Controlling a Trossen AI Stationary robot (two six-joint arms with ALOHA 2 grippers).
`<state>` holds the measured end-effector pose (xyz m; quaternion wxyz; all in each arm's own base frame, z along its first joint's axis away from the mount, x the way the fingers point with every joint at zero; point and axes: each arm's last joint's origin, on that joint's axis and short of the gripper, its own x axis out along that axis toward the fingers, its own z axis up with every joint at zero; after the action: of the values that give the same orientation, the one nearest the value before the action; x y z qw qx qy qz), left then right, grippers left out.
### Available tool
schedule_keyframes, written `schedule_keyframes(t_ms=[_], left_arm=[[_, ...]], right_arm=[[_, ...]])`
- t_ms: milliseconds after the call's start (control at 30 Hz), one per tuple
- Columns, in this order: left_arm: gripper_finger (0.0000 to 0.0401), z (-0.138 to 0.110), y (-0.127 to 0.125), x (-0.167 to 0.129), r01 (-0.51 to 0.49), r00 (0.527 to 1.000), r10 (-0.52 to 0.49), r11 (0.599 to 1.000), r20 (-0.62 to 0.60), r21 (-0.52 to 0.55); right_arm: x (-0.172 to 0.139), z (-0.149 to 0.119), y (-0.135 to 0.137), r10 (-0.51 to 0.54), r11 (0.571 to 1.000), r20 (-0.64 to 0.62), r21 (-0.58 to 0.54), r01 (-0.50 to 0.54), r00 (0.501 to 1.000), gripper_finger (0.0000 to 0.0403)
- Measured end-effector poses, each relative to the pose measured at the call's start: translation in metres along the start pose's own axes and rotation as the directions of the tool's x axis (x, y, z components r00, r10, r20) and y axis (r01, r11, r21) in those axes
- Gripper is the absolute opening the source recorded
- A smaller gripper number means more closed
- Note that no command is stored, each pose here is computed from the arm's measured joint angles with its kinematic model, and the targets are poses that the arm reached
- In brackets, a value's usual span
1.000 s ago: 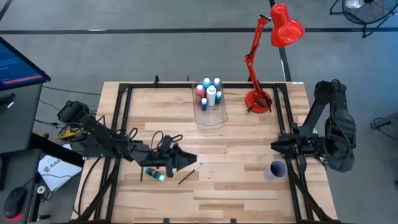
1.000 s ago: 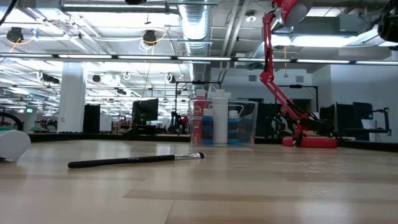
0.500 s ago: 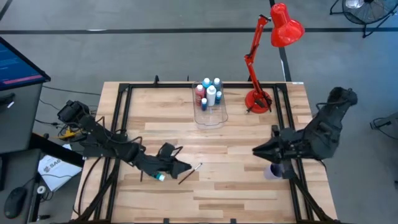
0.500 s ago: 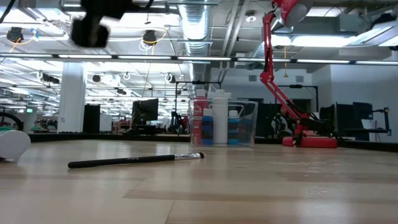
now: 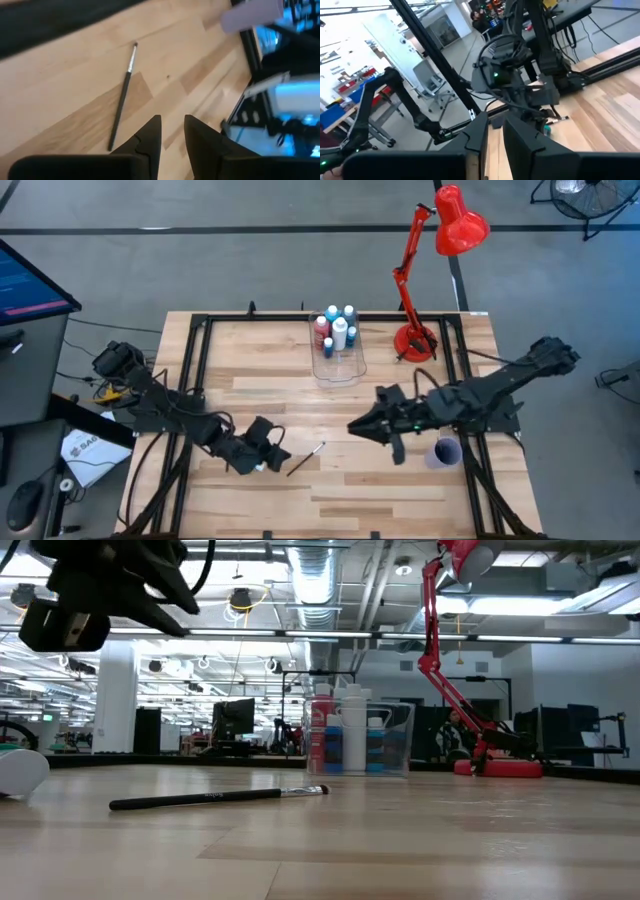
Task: Pick & Place Paint Supplies
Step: Put the silver paintbrush into the purple cup
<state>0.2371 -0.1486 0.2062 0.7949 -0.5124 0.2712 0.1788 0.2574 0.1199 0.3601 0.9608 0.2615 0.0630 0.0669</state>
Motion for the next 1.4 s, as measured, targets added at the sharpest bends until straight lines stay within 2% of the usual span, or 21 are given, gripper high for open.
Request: schedule_keyframes(t_ms=[100,233,333,500,667,733,800,967,1067,1233,1400], left_arm=[[0.0076,-0.005,0.000,-0.002,0.009,1.000,-0.008,0.996,-0.014,0.090],[0.0076,-0.013,-0.001,-0.007,0.030,0.999,-0.024,0.986,-0.038,0.161],[0.0076,-0.020,0.000,-0.008,0.032,0.998,-0.023,0.986,-0.055,0.167],[0.0076,-0.023,-0.001,-0.009,0.039,0.998,-0.031,0.990,-0.063,0.139],[0.0076,-0.025,-0.002,-0.006,0.054,0.997,-0.045,0.990,-0.069,0.128],[0.0076,-0.029,-0.001,-0.002,0.057,0.994,-0.040,0.983,-0.098,0.173],[0.0076,-0.035,0.000,0.006,0.073,0.989,-0.046,0.977,-0.137,0.199],[0.0076,-0.050,0.006,0.029,0.033,0.988,0.005,0.970,-0.154,0.243],[0.0076,-0.058,-0.004,0.037,0.081,0.984,-0.023,0.943,-0.177,0.324],[0.0076,-0.066,-0.023,0.032,0.158,0.977,-0.073,0.881,-0.200,0.446],[0.0076,-0.065,-0.024,0.032,0.156,0.977,-0.072,0.885,-0.202,0.439]], right_arm=[[0.010,-0.001,-0.005,0.035,0.999,-0.018,0.017,-0.035,0.999,0.0052],[0.014,-0.006,-0.005,0.135,0.991,-0.102,0.034,-0.133,0.986,0.0052],[0.014,-0.011,-0.003,0.165,0.986,-0.155,0.035,-0.162,0.974,0.0052],[0.012,-0.015,-0.002,0.161,0.986,-0.186,0.068,-0.151,0.969,0.0052],[0.011,-0.020,-0.002,0.143,0.988,-0.223,0.086,-0.127,0.964,0.0052],[0.011,-0.023,-0.002,0.136,0.990,-0.245,0.080,-0.120,0.960,0.0052],[0.010,-0.026,-0.002,0.126,0.992,-0.271,0.061,-0.113,0.954,0.0052],[0.007,-0.035,-0.004,0.078,0.996,-0.353,-0.013,-0.088,0.932,0.0052],[0.017,-0.047,-0.010,0.033,0.997,-0.405,-0.046,-0.056,0.914,0.0052],[0.039,-0.067,-0.026,-0.027,0.997,-0.468,-0.072,-0.008,0.883,0.0052],[0.062,-0.091,-0.048,-0.092,0.993,-0.543,-0.110,0.038,0.835,0.0052]])
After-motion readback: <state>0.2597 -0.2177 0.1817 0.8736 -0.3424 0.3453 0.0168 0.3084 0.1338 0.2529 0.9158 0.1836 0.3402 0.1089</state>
